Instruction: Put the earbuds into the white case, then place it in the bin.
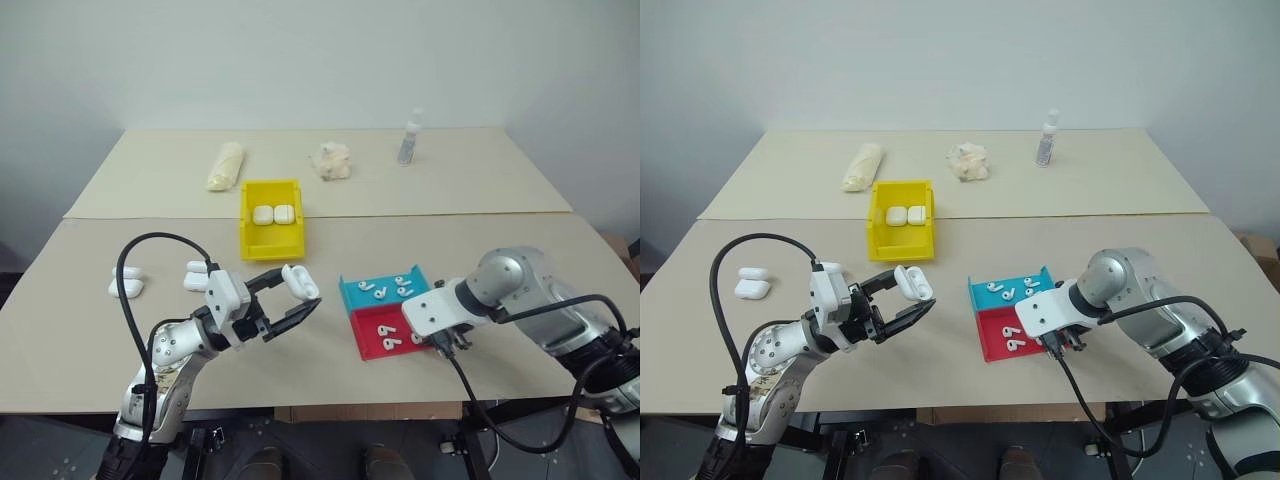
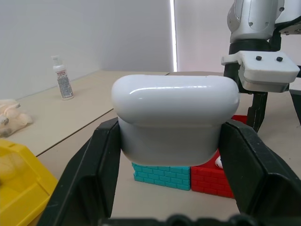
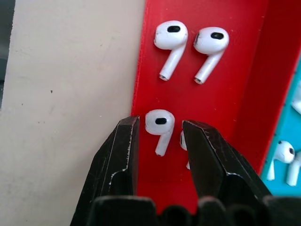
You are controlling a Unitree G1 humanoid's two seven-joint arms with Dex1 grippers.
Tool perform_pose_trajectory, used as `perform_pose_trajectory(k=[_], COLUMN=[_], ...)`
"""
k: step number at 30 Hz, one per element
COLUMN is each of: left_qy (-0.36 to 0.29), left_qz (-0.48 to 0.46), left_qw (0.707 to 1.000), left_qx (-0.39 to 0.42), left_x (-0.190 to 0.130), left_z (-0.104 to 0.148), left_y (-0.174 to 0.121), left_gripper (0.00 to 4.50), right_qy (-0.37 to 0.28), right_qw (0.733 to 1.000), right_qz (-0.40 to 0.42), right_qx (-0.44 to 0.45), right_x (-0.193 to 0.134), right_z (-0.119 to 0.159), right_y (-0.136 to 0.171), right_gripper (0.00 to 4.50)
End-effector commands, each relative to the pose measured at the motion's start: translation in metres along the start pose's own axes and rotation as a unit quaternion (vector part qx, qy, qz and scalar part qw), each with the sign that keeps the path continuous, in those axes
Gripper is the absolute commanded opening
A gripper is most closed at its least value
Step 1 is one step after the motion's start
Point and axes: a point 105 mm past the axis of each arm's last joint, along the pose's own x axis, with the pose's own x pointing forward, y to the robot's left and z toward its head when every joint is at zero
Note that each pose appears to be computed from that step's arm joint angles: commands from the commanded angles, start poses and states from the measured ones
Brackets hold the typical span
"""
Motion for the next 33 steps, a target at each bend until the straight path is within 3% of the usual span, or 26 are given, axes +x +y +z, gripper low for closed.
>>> perform_pose_trajectory(k=[1, 25, 27, 33], left_qy=[-0.011, -0.004, -0.004, -0.003], left_qz=[-0.006, -0.003, -0.003, -0.003], left_qw=[1.0, 1.0, 1.0, 1.0], left_qx=[0.017, 0.018, 0.018, 0.017], left_x=[0.0017, 0.0007, 0.0008, 0.0006], left_z=[0.0101, 0.0088, 0.0088, 0.0084], left_y=[-0.0028, -0.0037, -0.0045, -0.0056], left_gripper=[2.8, 2.8, 2.8, 2.8], right_qy=[0.007, 0.01, 0.013, 0.015], right_qw=[1.0, 0.999, 0.999, 0.999], right_qz=[-0.003, -0.01, -0.009, -0.009], right_qx=[-0.015, -0.036, -0.037, -0.039], right_x=[-0.0018, 0.0029, 0.0036, 0.0053], right_z=[-0.0019, -0.0031, -0.0039, -0.0047], right_y=[-0.0002, -0.005, -0.0044, -0.0031], right_gripper=[1.86, 1.86, 1.49, 1.49])
